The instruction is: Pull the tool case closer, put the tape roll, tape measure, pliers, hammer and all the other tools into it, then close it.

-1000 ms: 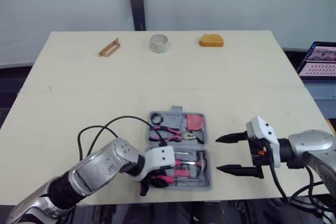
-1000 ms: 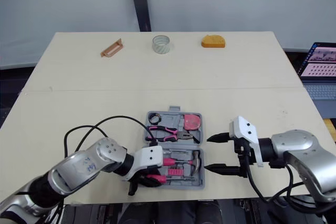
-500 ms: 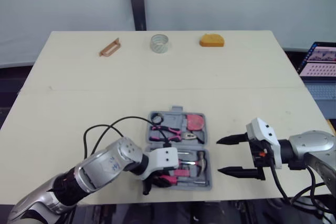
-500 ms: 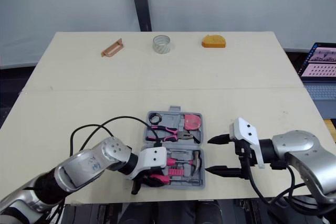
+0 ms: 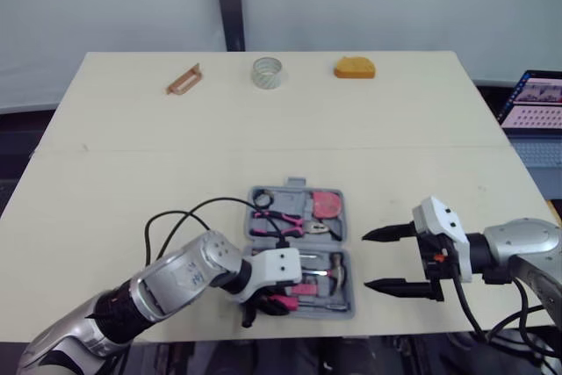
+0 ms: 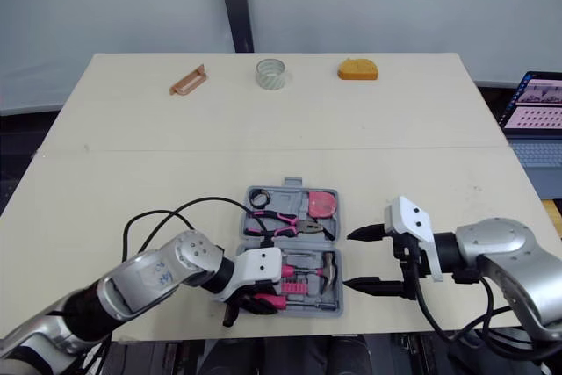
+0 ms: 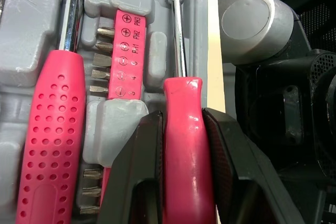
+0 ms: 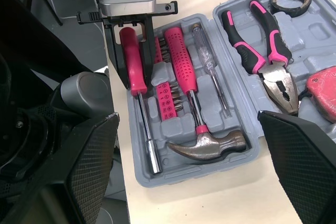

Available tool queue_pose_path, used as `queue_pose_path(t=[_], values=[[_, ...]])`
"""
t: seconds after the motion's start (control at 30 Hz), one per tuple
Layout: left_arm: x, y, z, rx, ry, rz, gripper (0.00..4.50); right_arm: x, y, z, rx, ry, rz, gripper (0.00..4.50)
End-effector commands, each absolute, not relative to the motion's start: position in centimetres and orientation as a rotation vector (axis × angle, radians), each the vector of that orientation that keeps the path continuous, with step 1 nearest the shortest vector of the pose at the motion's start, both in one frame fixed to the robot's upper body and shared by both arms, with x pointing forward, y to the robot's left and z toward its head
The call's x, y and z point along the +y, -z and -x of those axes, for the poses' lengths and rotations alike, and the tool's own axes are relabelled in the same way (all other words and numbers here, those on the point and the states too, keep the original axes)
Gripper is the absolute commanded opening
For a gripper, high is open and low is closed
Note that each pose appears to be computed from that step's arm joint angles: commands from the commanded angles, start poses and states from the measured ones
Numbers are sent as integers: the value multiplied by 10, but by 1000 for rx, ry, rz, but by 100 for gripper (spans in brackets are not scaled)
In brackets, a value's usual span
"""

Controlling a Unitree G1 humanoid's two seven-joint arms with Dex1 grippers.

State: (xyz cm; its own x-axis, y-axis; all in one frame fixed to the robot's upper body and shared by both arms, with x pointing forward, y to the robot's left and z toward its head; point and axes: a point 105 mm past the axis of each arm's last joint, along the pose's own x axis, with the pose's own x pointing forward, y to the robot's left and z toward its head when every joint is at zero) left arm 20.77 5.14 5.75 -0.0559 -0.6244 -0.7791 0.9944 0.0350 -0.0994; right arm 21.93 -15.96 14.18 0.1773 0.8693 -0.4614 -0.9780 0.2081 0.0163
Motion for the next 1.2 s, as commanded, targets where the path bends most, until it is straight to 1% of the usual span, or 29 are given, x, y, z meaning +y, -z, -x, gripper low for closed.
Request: queue_pose_path(t=[0.03, 0.57, 1.2], values=[[49, -61, -209, 748, 1462, -636, 65, -157, -152, -218, 376, -1345, 337, 450], [49, -67, -208, 731, 1455, -630, 65, -158, -151, -219, 373, -1345, 331, 450], [47, -69, -212, 699, 1458, -682, 65, -158, -150, -221, 368, -1340, 329, 450]])
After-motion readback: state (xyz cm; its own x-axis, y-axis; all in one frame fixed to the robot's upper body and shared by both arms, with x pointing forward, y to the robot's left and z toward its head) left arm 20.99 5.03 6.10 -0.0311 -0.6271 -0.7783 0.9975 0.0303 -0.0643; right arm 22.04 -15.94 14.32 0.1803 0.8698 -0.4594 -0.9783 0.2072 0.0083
